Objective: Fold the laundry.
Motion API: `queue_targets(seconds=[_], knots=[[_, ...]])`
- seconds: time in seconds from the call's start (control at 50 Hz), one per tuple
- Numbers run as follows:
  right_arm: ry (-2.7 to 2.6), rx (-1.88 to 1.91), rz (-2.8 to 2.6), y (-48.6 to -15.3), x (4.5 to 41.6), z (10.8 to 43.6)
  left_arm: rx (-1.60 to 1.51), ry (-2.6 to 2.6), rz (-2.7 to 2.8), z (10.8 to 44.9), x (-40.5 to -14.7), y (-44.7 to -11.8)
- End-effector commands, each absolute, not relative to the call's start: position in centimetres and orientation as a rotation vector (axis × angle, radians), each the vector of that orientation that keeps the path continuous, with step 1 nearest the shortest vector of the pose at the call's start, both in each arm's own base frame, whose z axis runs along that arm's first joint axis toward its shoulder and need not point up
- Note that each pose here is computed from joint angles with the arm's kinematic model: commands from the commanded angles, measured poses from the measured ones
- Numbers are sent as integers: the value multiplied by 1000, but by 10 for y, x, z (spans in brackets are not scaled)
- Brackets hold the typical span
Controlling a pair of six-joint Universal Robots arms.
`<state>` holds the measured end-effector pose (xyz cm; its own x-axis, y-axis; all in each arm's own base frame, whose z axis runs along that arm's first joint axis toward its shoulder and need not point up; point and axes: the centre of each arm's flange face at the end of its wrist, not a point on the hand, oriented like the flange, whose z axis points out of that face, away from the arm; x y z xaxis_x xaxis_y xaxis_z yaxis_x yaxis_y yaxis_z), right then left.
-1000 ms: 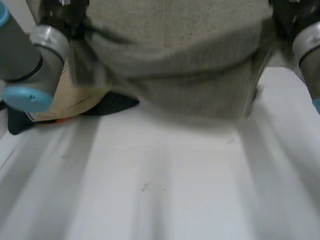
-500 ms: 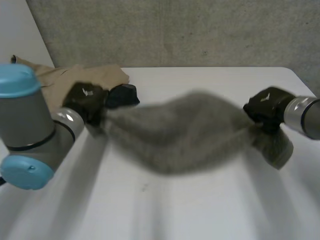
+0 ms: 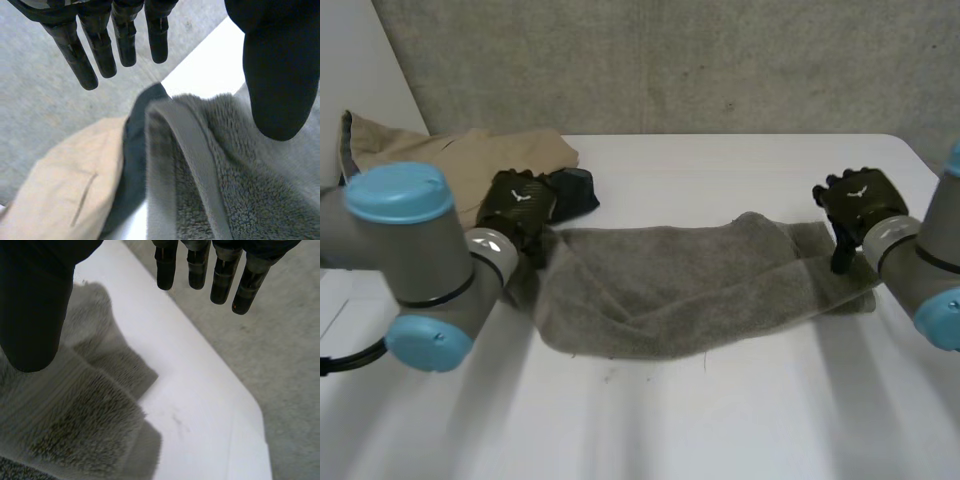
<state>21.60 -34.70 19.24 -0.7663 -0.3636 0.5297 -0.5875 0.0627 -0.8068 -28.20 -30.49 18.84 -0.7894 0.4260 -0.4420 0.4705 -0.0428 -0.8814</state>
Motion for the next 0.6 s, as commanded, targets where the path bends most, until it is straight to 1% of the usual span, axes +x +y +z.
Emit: queue_targets(seconds=[0.02,0.04,0.12,0.26,0.34,0.36,0.44,0.5,0.6], knots=[[-2131,916,1808,-319,190,226,982,2133,-2025,217,-255,-262],[-2150,909,1785,-315,181,230,982,2138,-2019,218,-250,-252],[-2275,947,1679,-303,164,229,1009,2173,-1992,214,-236,-236],[-2481,1000,1501,-290,148,217,1067,2312,-1874,191,-221,-228],[-2489,996,1496,-292,139,211,1086,2361,-1821,178,-220,-231],[-2487,1009,1513,-292,140,207,1093,2389,-1786,169,-221,-234],[-2442,1037,1604,-297,143,197,1107,2426,-1739,152,-224,-245],[-2392,1052,1661,-306,144,182,1102,2423,-1745,147,-226,-252],[-2326,1049,1716,-321,143,168,1096,2370,-1812,140,-232,-267]])
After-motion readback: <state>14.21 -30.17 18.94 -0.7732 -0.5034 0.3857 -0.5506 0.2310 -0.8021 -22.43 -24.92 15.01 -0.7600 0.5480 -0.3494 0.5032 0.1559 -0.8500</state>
